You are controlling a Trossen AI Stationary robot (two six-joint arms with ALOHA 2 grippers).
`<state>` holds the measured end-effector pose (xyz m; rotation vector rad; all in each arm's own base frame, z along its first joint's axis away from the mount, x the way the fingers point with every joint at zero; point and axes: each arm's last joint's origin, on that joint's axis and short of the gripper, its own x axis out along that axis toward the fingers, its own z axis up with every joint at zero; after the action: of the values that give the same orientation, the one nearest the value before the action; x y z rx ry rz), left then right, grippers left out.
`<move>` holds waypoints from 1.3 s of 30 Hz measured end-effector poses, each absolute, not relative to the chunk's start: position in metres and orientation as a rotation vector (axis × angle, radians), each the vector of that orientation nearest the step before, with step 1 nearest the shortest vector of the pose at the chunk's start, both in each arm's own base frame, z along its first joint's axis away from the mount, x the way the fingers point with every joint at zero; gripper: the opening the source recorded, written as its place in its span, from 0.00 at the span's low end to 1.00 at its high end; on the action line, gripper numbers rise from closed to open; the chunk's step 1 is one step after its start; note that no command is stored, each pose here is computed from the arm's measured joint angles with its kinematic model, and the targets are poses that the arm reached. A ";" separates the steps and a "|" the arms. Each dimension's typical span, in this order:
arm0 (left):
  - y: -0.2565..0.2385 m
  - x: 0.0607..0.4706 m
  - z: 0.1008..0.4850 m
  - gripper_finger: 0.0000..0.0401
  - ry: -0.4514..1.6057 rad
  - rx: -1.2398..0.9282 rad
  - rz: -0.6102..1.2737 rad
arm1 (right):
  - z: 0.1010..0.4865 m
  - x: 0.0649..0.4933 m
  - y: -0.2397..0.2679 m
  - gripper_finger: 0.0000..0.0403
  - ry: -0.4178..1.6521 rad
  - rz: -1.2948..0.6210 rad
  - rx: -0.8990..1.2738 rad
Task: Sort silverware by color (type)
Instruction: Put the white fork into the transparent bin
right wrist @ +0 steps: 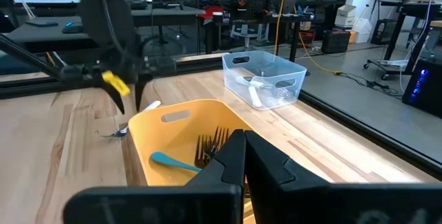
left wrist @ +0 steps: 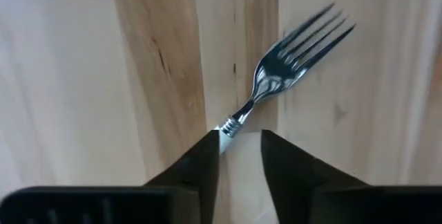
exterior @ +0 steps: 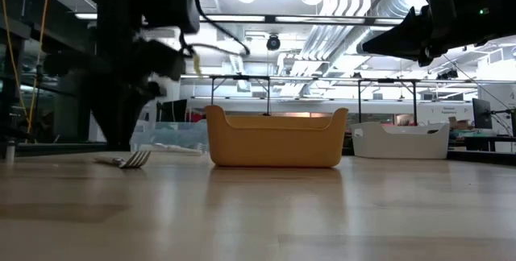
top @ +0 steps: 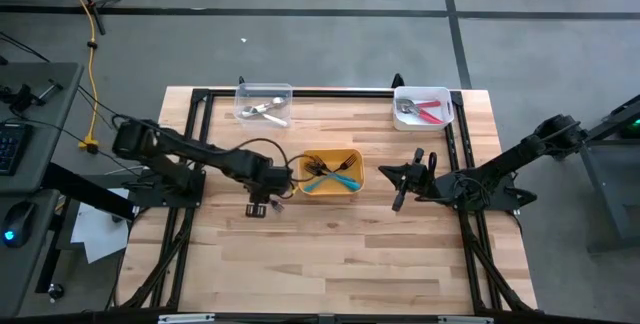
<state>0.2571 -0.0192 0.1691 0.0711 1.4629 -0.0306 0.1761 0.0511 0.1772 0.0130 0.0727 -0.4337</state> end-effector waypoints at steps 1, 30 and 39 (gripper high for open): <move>-0.019 0.258 0.164 0.27 1.484 0.088 -0.045 | 0.177 0.176 0.051 0.00 0.073 -0.434 0.013; -0.014 0.250 0.156 0.07 1.624 0.136 -0.065 | 0.177 0.176 0.051 0.00 0.072 -0.434 0.014; 0.023 0.235 0.185 0.07 1.561 0.045 0.104 | 0.177 0.176 0.051 0.00 0.072 -0.433 0.014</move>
<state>0.2346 0.0227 0.1854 0.0445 1.5614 0.1039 0.1762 0.0511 0.1773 0.0142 0.0715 -0.4329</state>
